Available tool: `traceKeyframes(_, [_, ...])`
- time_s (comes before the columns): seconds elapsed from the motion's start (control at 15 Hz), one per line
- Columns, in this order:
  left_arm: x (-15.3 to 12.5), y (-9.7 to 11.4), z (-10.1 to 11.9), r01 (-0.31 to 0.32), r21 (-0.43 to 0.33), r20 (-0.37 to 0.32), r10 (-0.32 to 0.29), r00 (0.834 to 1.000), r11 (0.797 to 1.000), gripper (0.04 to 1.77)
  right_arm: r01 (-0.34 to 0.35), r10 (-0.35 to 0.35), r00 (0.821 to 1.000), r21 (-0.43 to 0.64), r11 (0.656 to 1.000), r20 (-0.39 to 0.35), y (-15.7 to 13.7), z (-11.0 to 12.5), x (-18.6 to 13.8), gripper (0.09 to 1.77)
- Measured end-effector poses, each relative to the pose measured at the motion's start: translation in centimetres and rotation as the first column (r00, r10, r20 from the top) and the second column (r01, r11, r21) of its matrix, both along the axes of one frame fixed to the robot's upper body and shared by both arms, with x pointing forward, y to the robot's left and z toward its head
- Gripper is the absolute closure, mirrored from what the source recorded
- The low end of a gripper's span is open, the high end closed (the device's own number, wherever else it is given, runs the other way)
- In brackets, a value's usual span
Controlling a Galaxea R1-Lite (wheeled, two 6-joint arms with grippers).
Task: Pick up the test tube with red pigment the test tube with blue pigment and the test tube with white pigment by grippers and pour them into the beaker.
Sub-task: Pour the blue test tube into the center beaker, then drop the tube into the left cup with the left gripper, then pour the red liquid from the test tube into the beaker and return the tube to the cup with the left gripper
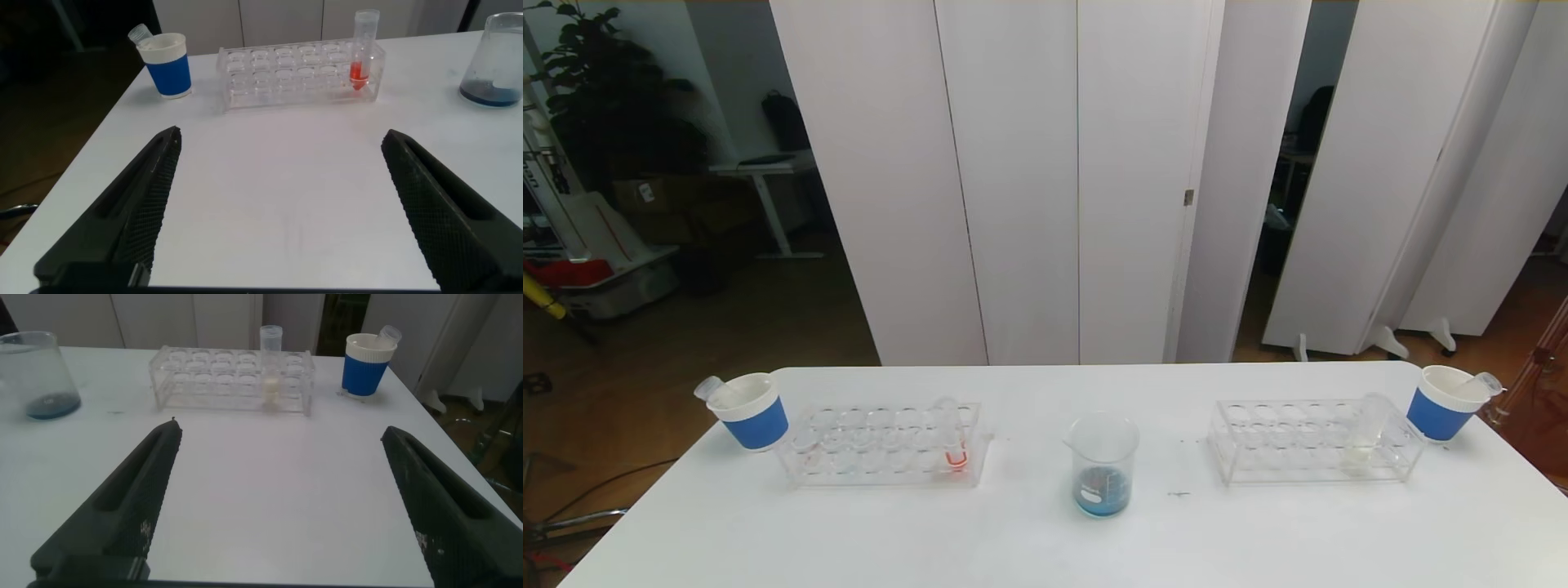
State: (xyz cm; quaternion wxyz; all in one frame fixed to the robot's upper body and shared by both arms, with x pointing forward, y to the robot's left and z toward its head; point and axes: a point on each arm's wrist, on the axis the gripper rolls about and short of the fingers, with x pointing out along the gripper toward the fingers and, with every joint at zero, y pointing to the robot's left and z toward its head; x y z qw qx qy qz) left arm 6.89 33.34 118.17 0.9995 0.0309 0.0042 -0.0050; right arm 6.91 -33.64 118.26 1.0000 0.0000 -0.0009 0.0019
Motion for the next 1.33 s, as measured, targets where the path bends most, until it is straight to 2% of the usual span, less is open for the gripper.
traceKeyframes(0.2, [0.0, 0.0, 0.1, 0.0, 0.0, 0.005, 0.0, 1.0, 1.0, 0.06, 0.0, 0.0, 1.0, 0.0, 1.0, 0.0, 0.0, 0.0, 0.0, 0.11])
traceKeyframes(0.4, [0.0, 0.0, 0.5, -0.007, 0.004, 0.04, 0.007, 0.999, 1.0, 0.06, 0.0, 0.0, 1.0, 0.0, 1.0, 0.0, 0.0, 0.0, 0.0, 0.11])
traceKeyframes(0.6, [-0.5, 0.1, 1.8, -0.037, 0.004, 0.083, 0.036, 0.996, 0.999, 0.06, 0.0, 0.0, 1.0, 0.0, 1.0, 0.0, 0.0, 0.0, 0.0, 0.11])
traceKeyframes(0.73, [-1.2, 0.1, 3.5, -0.037, 0.003, 0.12, 0.036, 0.992, 0.999, 0.06, 0.0, 0.0, 1.0, 0.0, 1.0, 0.0, 0.0, 0.0, 0.0, 0.11])
traceKeyframes(1.0, [-3.0, 0.1, 7.0, -0.025, 0.003, 0.153, 0.024, 0.988, 1.0, 0.06, 0.0, 0.0, 1.0, 0.0, 1.0, 0.0, 0.0, 0.0, 0.0, 0.11])
traceKeyframes(1.33, [-2.6, 0.1, 12.9, -0.032, -0.031, 0.171, 0.037, 0.985, 0.999, 0.06, 0.0, 0.0, 1.0, 0.0, 1.0, 0.0, 0.0, 0.0, 0.0, 0.11])
